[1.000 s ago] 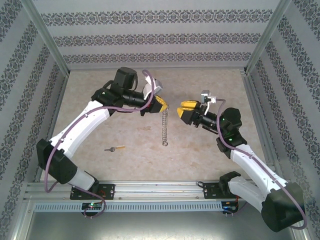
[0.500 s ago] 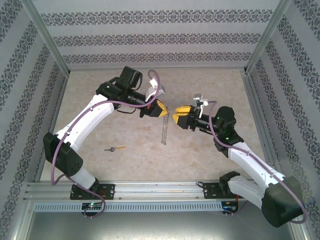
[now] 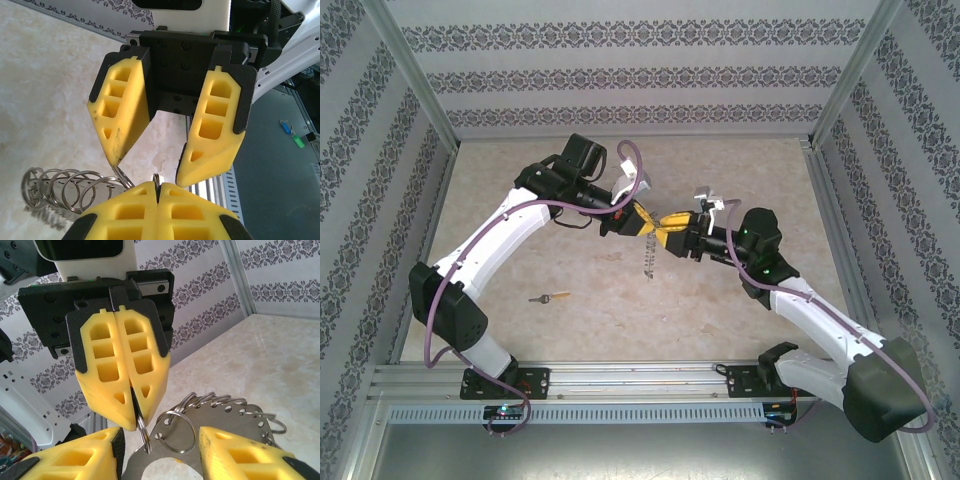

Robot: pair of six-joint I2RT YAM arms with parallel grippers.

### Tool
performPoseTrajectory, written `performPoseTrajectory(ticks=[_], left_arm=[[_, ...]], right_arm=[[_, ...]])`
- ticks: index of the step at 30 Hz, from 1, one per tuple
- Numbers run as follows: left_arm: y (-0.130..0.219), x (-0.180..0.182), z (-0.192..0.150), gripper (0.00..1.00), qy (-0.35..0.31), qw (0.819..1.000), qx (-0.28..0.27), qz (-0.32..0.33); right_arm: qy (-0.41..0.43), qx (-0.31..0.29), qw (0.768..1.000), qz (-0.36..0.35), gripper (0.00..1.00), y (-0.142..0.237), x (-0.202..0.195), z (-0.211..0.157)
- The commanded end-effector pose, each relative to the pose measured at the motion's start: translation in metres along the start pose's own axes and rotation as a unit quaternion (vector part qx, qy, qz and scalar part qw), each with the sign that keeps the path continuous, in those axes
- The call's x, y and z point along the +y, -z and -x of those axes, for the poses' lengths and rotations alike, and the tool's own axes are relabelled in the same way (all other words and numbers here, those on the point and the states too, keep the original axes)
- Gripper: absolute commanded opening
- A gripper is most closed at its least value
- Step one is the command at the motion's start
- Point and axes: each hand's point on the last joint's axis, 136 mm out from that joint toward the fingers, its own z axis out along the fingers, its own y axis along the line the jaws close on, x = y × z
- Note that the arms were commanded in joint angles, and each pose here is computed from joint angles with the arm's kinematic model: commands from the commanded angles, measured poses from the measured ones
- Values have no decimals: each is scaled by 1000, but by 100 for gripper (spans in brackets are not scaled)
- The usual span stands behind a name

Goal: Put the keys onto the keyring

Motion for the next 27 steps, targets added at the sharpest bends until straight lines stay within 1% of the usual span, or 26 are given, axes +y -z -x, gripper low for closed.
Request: performPoseTrajectory(ticks=[1, 5, 10, 11, 16, 17, 21, 24, 27], left_arm=[[3, -11, 10, 0, -21, 1000, -10, -20], [2, -11, 10, 0, -21, 1000, -10, -20], [2, -11, 11, 0, -22, 1000, -12, -19], [1, -11, 12, 0, -22, 999, -13, -20], [-1, -12, 13, 0, -23, 999, -15, -25], [-1, -12, 12, 0, -23, 999, -14, -25], [0, -14, 13, 0, -25, 999, -17, -29], [0, -16, 14, 0, -27, 999, -19, -35], [-1, -18, 13, 0, -27, 999, -19, -41]], right_arm=[[31, -11, 999, 14, 41, -5, 9, 14], [31, -8, 999, 18, 26, -8, 10, 13], [32, -6, 999, 19, 2, -8, 10, 11], [32, -7, 999, 19, 0, -8, 10, 11], [30, -7, 999, 22, 0, -8, 11, 12], [30, -8, 999, 21, 9, -8, 11, 12], [32, -11, 999, 16, 19, -5, 9, 13], [35, -13, 999, 20, 26, -2, 10, 15], [39, -15, 999, 23, 27, 1, 12, 18]])
